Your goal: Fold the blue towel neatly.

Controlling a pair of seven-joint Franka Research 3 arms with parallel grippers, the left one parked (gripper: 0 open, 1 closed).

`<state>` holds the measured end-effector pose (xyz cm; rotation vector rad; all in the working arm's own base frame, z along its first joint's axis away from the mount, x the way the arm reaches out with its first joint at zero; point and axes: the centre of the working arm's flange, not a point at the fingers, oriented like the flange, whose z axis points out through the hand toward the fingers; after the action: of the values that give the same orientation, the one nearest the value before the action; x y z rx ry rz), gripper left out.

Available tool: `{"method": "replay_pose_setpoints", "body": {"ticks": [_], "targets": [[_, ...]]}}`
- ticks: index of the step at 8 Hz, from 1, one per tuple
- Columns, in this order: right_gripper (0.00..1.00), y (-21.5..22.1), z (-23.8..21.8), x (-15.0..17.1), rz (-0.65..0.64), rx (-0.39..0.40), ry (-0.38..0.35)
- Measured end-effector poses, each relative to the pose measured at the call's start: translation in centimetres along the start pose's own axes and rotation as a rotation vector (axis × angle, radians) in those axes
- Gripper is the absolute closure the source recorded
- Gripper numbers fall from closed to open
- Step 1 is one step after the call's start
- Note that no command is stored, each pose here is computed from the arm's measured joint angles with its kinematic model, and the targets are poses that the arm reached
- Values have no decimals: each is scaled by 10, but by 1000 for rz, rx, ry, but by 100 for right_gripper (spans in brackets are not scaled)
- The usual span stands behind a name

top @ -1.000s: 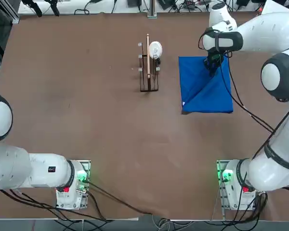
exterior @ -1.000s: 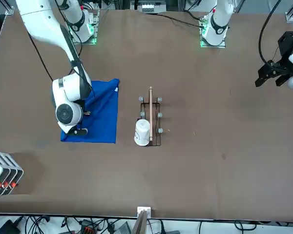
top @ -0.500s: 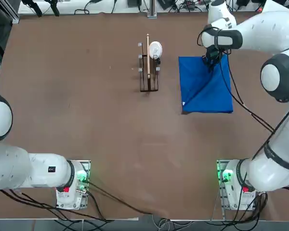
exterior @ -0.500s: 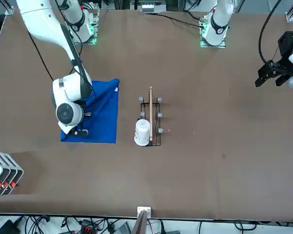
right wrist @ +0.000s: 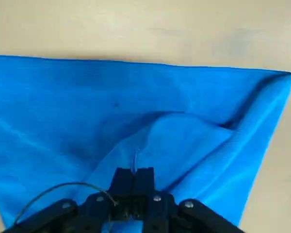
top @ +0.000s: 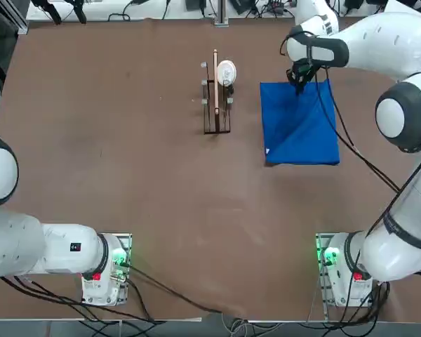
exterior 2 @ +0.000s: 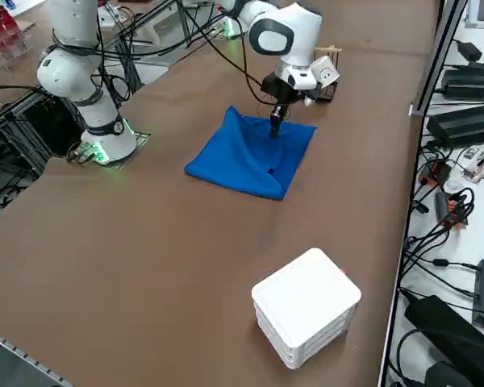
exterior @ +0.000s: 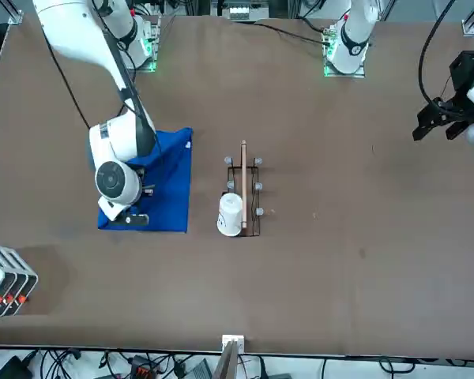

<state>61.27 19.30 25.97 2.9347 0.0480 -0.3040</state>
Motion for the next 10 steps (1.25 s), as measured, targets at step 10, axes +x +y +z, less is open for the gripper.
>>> {"method": "replay_pose_setpoints", "body": {"ticks": [10], "targets": [[98,-86,-14,26,-53,32,79]]}}
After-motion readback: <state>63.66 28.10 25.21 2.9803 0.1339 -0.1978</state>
